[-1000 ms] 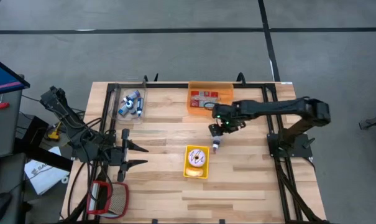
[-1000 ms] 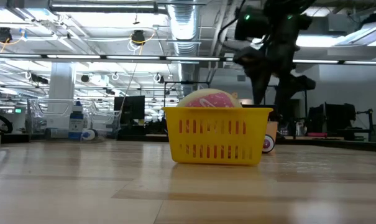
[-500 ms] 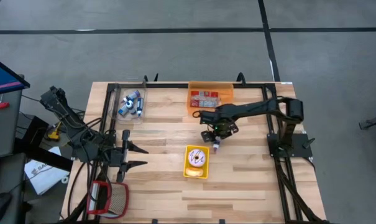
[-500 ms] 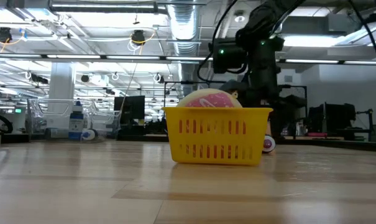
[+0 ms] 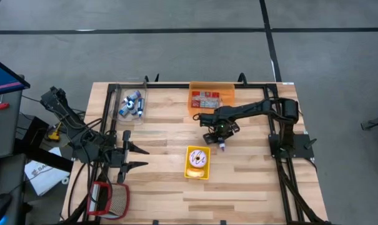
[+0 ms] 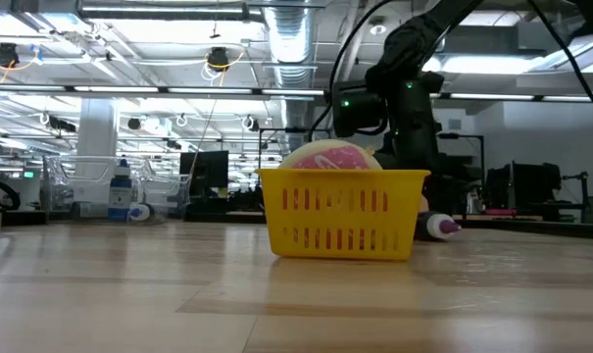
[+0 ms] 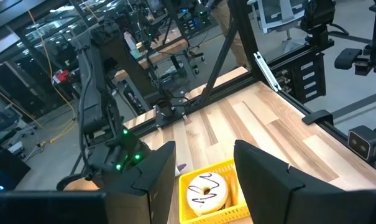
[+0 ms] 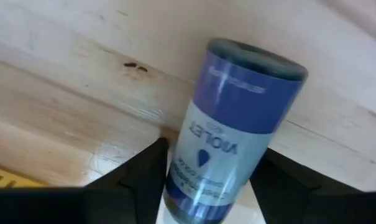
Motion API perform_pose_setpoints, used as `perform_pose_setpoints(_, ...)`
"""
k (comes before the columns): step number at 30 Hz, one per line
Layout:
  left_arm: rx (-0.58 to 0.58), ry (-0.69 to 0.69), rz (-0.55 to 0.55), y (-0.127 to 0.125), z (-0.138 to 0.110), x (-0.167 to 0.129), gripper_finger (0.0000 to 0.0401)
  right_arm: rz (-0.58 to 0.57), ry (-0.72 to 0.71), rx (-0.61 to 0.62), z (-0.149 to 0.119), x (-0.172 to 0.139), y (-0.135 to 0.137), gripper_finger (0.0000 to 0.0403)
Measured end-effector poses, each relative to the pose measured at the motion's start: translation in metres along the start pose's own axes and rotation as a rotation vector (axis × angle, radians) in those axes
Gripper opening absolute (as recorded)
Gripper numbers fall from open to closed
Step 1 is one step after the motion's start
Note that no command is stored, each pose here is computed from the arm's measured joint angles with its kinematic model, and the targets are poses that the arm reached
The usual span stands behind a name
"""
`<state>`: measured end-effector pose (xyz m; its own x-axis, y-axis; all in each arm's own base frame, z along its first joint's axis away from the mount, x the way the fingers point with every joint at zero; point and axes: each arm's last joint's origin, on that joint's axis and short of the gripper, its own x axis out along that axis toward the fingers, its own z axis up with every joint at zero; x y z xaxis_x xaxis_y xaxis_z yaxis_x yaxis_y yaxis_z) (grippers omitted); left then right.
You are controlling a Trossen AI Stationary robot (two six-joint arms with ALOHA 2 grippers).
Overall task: Pick & Place Food Item
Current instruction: Put the purple food coloring bottle into the transparent bin
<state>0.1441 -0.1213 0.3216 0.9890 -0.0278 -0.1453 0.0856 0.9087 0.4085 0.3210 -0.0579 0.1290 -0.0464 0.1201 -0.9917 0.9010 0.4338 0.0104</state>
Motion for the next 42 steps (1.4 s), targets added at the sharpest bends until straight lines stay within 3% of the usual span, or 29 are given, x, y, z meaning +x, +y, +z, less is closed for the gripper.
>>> perform_pose_setpoints(7, -0.002, 0.0, 0.001, 0.0, 0.0, 0.0, 0.0158, -0.025, -0.148, -0.043, 0.002, -0.014, -0.002, 0.0148)
perform_pose_setpoints(12, -0.001, 0.0, 0.0, 0.0, 0.0, 0.0, 0.0158, 0.047, -0.244, -0.055, 0.001, -0.039, -0.005, 0.0131)
perform_pose_setpoints(17, 0.008, 0.009, 0.014, 0.0, -0.001, 0.0, 0.0158, 0.259, -0.429, -0.089, -0.003, -0.082, -0.001, 0.0139)
perform_pose_setpoints(23, 0.016, 0.029, 0.056, 0.001, -0.002, 0.0, 0.0158, 0.651, -0.643, -0.171, 0.001, -0.133, 0.01, 0.0135)
perform_pose_setpoints(26, 0.02, 0.031, 0.066, 0.002, -0.002, 0.0, 0.0158, 0.794, -0.718, -0.207, 0.014, -0.144, 0.013, 0.0133)
perform_pose_setpoints(33, 0.057, 0.088, 0.191, 0.005, -0.005, 0.0, 0.0158, 0.924, -0.72, -0.297, 0.055, -0.143, 0.039, 0.0138)
perform_pose_setpoints(38, 0.066, 0.209, 0.344, 0.012, -0.019, 0.012, 0.0159, 1.094, -0.731, -0.428, 0.061, -0.159, 0.073, 0.014)
perform_pose_setpoints(42, 0.066, 0.327, 0.421, 0.017, -0.035, 0.035, 0.0178, 1.156, -0.746, -0.497, 0.061, -0.177, 0.09, 0.014)
